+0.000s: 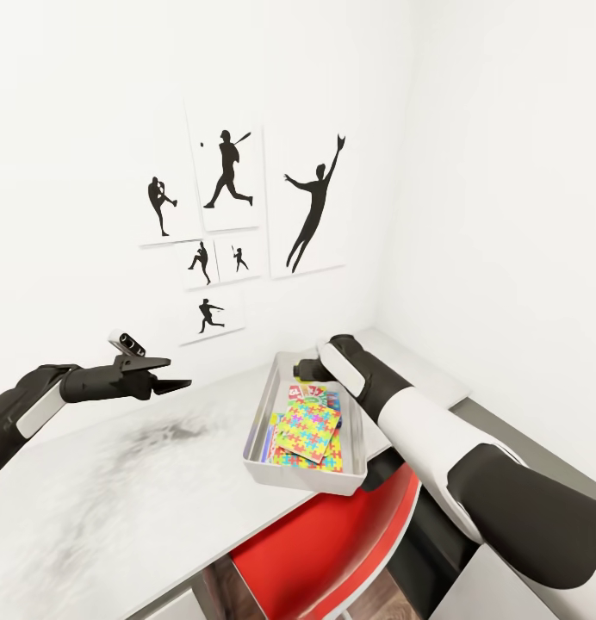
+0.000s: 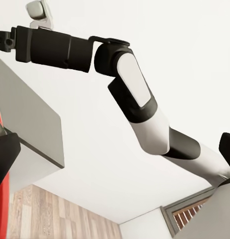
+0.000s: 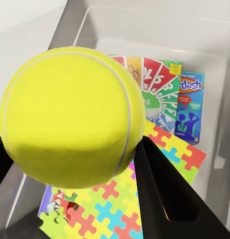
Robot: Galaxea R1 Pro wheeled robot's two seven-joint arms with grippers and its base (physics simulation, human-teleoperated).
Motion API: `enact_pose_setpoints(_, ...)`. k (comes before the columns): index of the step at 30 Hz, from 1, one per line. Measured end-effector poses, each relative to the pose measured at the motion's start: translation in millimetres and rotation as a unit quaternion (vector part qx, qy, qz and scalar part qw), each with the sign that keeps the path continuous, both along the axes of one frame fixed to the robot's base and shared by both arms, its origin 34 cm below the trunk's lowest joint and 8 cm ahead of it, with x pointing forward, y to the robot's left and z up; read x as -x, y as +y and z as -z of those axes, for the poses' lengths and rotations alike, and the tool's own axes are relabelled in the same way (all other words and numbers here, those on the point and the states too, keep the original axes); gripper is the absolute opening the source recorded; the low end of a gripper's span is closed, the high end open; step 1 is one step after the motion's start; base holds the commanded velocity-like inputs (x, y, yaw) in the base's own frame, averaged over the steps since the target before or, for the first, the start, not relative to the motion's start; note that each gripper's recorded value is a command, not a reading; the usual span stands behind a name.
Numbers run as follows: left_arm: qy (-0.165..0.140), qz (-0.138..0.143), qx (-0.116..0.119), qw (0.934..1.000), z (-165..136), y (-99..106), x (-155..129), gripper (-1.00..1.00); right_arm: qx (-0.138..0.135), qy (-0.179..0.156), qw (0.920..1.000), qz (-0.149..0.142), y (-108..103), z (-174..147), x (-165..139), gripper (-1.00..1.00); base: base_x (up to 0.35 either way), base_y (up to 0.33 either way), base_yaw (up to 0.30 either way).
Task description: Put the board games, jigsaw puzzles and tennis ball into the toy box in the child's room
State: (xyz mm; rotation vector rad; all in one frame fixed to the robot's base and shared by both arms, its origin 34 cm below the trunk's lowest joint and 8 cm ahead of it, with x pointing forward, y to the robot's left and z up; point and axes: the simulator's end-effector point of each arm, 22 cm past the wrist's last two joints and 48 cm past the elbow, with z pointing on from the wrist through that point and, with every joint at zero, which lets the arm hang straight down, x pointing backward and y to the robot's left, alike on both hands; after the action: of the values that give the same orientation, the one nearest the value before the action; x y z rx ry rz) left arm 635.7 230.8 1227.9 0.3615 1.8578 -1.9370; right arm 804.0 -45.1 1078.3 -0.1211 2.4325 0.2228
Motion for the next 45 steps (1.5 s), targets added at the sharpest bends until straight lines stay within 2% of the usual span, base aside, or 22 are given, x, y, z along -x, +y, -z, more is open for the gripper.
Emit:
enact_pose_setpoints(7,0.0,0.0,0.0,1.0,0.0,0.3,-0.1,1.0,-0.006,-0.011,0.9999,0.001,2.2,-3.3,-3.4,-1.0,0.0,0.0,0.0)
enact_pose_setpoints(32,0.002,-0.001,0.0,1.0,2.4,0.5,-1.1,1.0,-0.007,-0.011,0.9999,0.001,3.2,-2.0,-4.2,-1.0,0.006,-0.001,0.009)
enact_pose_setpoints(45,0.003,0.0,0.0,1.0,3.2,-0.3,-0.8,1.0,-0.007,-0.012,0.9999,-0.001,4.2,-2.6,-4.1,-1.0,0.0,-0.107,0.071)
